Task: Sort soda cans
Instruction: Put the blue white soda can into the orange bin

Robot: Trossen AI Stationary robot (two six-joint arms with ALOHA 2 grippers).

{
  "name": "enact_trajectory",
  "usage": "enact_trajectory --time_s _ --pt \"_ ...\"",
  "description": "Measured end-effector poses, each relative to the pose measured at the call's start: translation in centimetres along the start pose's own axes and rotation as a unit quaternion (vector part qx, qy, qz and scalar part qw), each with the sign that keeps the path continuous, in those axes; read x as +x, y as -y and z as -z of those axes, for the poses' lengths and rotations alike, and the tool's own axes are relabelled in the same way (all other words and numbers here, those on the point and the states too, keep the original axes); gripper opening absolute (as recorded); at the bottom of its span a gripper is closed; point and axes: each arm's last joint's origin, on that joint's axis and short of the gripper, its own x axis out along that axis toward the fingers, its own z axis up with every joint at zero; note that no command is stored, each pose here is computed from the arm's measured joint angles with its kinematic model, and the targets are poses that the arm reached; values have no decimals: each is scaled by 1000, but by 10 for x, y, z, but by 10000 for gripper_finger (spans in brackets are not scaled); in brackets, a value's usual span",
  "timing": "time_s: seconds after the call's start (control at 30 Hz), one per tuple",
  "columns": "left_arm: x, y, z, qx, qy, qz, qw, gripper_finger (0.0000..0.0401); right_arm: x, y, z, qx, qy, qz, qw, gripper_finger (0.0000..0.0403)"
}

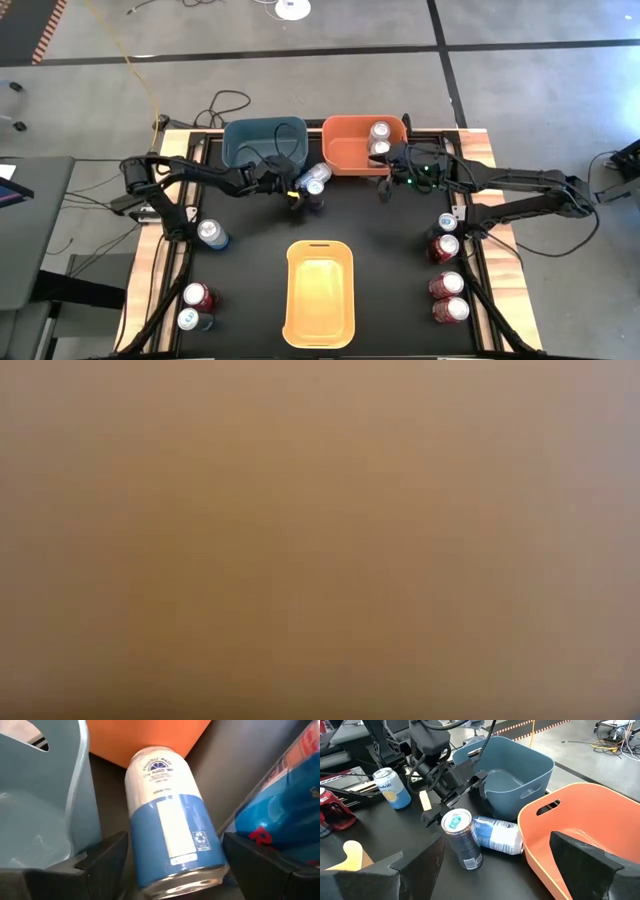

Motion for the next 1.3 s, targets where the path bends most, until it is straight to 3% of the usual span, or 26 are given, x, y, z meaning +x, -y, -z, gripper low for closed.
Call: enact_trajectory --time_s 0.3,0.63,0.9,1.3 --pt "4 -1 9 7 -36 0 999 296 0 0 0 1 0 0 1000 374" --pt "9 -1 15 17 -47 6 999 293 0 -3 1 4 -1 -7 1000 374" --pt "7 0 17 18 -65 27 997 255 -1 -4 2 3 -5 -9 1000 374" --pt "-43 18 12 21 -143 45 988 257 -1 -4 3 1 -13 -7 1000 374"
